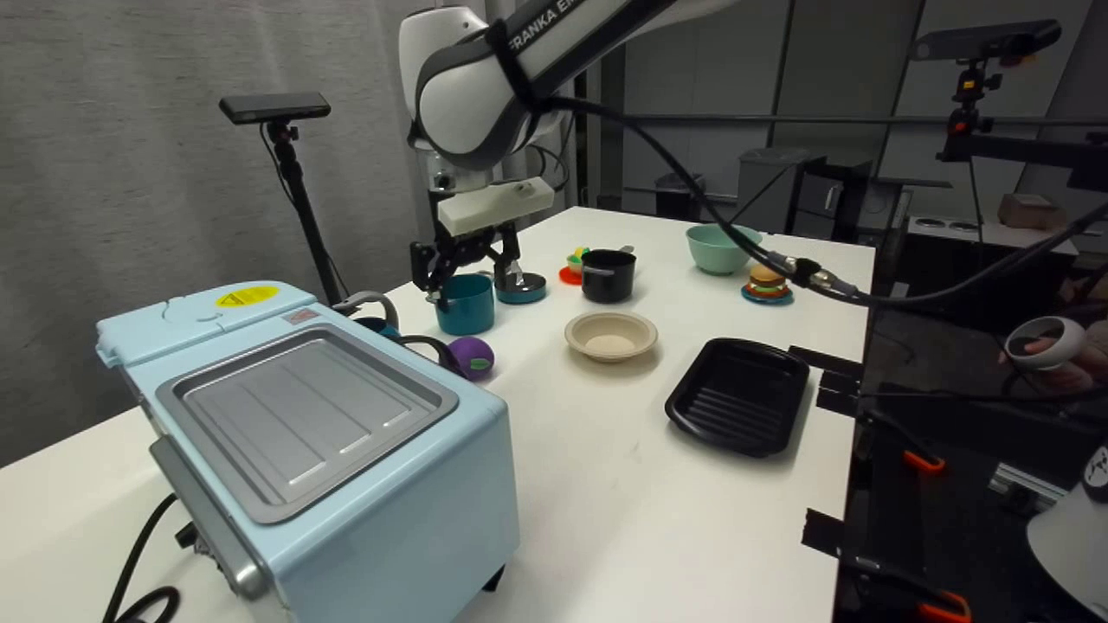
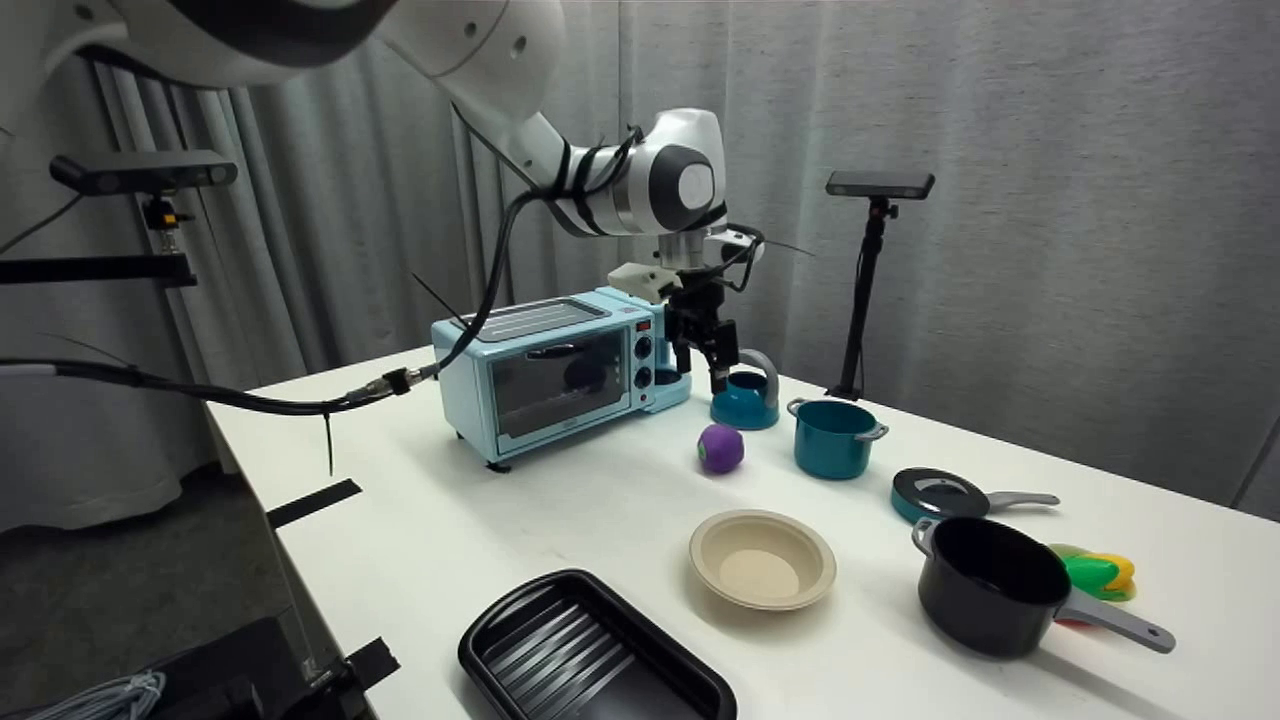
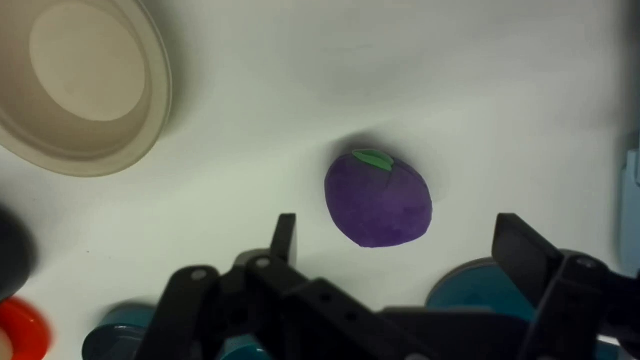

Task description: Pick up the purple plush toy and put it on the plate

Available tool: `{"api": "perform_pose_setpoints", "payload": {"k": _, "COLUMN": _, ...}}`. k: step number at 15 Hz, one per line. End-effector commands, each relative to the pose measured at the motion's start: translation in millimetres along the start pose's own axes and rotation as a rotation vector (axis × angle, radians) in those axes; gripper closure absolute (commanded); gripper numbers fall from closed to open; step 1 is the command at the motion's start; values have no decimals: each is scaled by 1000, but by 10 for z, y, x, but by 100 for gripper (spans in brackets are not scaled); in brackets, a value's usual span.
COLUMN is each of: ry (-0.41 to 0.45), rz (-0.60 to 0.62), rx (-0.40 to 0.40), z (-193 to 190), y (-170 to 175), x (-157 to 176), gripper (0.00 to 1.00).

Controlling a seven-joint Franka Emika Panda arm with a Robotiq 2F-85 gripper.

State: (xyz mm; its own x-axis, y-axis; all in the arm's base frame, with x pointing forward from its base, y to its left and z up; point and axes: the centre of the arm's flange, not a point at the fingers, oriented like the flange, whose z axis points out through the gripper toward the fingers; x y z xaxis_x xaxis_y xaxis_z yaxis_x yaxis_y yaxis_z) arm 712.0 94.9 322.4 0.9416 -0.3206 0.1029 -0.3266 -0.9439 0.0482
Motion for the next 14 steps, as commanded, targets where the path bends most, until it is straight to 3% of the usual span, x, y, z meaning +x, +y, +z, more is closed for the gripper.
{"api": "perform_pose_setpoints", "payload": {"k": 1, "ry": -16, "rz": 42, "rx": -66, "z": 303, "y": -252, "x": 385, "gripper": 0}}
{"api": "perform_pose_setpoints", "payload": {"k": 7, "ry": -44, "rz": 66, "rx": -123, "z": 715, "y": -286, "x": 541, "gripper": 0}}
{"api": "perform_pose_setpoints", "payload": {"k": 14, "ry": -27, "rz": 49, "rx": -127, "z": 978, "y": -419, "x": 658, "gripper": 0}}
